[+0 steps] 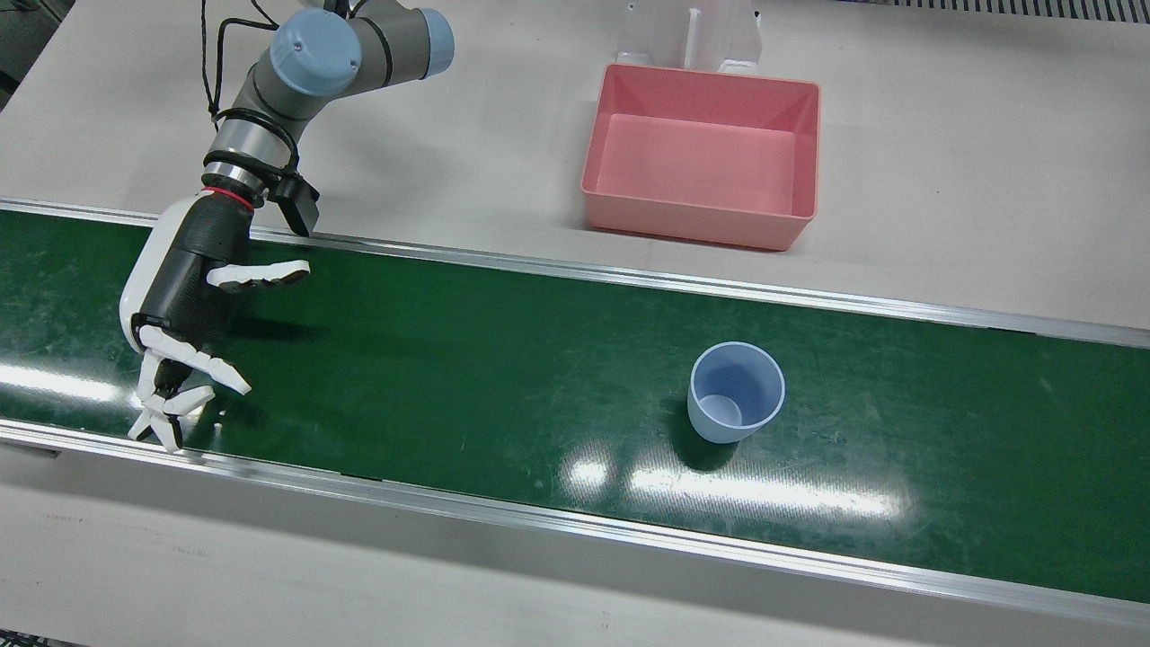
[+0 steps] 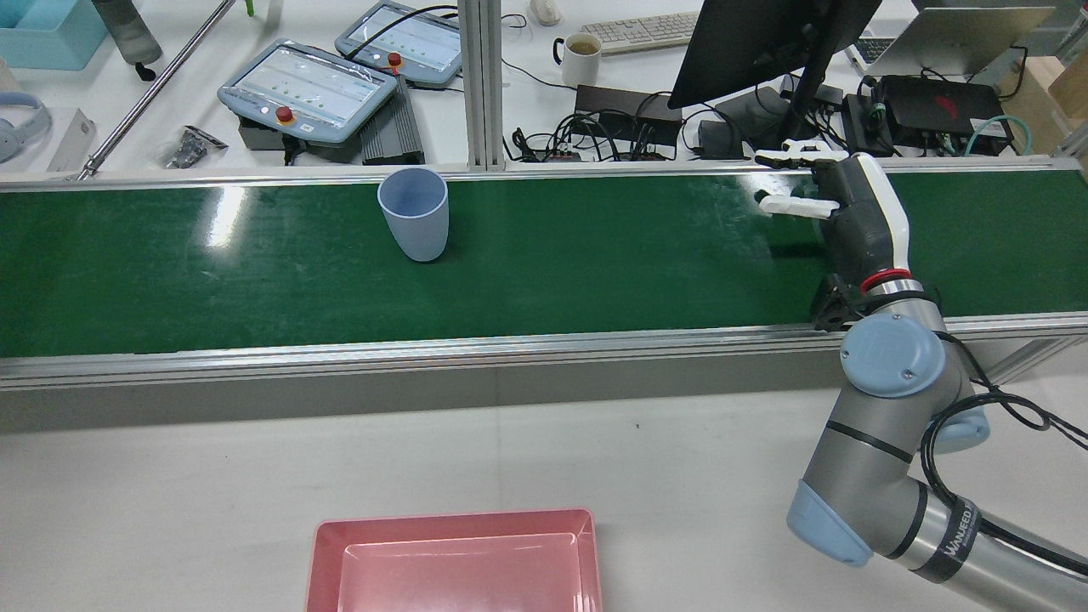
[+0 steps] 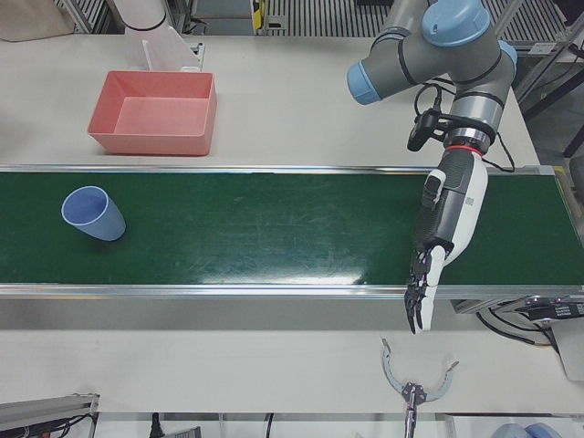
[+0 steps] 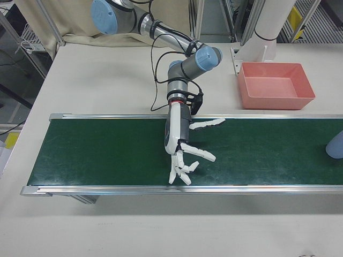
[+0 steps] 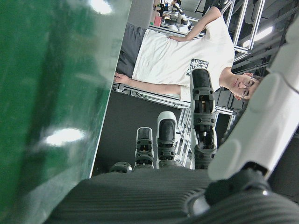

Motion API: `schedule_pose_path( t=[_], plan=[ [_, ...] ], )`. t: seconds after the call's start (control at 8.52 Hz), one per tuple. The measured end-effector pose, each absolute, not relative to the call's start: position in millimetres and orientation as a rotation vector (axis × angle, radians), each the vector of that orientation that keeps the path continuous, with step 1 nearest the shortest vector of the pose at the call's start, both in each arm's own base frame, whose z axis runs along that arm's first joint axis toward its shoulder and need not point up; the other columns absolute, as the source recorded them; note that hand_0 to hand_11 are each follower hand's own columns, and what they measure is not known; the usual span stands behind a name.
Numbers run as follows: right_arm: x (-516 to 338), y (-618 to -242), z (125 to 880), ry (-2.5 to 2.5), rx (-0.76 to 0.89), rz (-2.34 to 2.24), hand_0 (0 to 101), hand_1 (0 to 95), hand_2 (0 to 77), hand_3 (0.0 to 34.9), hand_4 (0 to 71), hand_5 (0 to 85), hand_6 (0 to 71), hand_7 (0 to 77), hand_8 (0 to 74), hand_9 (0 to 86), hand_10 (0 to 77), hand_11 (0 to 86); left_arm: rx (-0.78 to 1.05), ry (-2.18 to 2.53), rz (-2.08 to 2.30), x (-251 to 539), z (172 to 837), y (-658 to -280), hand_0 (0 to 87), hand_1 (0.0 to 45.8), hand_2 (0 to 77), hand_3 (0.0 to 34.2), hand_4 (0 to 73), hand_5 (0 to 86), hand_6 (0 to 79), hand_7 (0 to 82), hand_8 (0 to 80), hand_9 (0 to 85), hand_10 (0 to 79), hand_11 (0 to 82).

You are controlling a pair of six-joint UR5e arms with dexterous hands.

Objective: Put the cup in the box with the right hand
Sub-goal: 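Wait with the open right hand as the blue cup rides closer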

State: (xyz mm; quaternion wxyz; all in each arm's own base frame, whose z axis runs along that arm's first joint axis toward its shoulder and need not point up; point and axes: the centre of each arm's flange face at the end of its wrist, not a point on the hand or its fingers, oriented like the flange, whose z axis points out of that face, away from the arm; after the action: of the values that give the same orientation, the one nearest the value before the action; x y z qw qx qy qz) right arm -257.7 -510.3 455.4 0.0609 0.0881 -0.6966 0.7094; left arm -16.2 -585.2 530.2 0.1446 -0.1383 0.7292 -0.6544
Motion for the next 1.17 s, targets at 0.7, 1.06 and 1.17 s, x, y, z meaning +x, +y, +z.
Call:
schedule_pose_path(
  t=[0.7, 1.06, 1.17],
  plan=[
    [-257.8, -509.9, 459.2, -2.097, 0.272, 2.148, 50, 1.1, 1.6, 0.0, 51.8, 0.5, 13.1, 65.4, 7.6, 22.4, 0.5, 0.5, -0.399, 2.101, -1.886, -16.2, 530.2, -585.2, 0.0, 0.5, 0.5, 0.0, 0.0, 0.0, 0.0, 0.0, 0.0, 0.0, 0.0, 0.0],
    [-257.8, -509.9, 459.6, -2.096, 0.272, 2.148, 50, 1.1, 1.6, 0.0, 51.8, 0.5, 13.1, 67.1, 7.6, 22.4, 0.5, 0.5, -0.399, 2.101, -1.886, -16.2, 530.2, -585.2, 0.0, 0.5, 0.5, 0.0, 0.0, 0.0, 0.0, 0.0, 0.0, 0.5, 0.0, 0.0],
    [-257.9, -510.0, 459.4, -2.097, 0.272, 2.148, 50, 1.1, 1.6, 0.0, 51.8, 0.5, 13.1, 67.6, 7.6, 22.4, 0.5, 0.5, -0.399, 2.101, -1.886, -16.2, 530.2, -585.2, 0.0, 0.5, 0.5, 0.0, 0.0, 0.0, 0.0, 0.0, 0.0, 0.5, 0.0, 0.0]
  ],
)
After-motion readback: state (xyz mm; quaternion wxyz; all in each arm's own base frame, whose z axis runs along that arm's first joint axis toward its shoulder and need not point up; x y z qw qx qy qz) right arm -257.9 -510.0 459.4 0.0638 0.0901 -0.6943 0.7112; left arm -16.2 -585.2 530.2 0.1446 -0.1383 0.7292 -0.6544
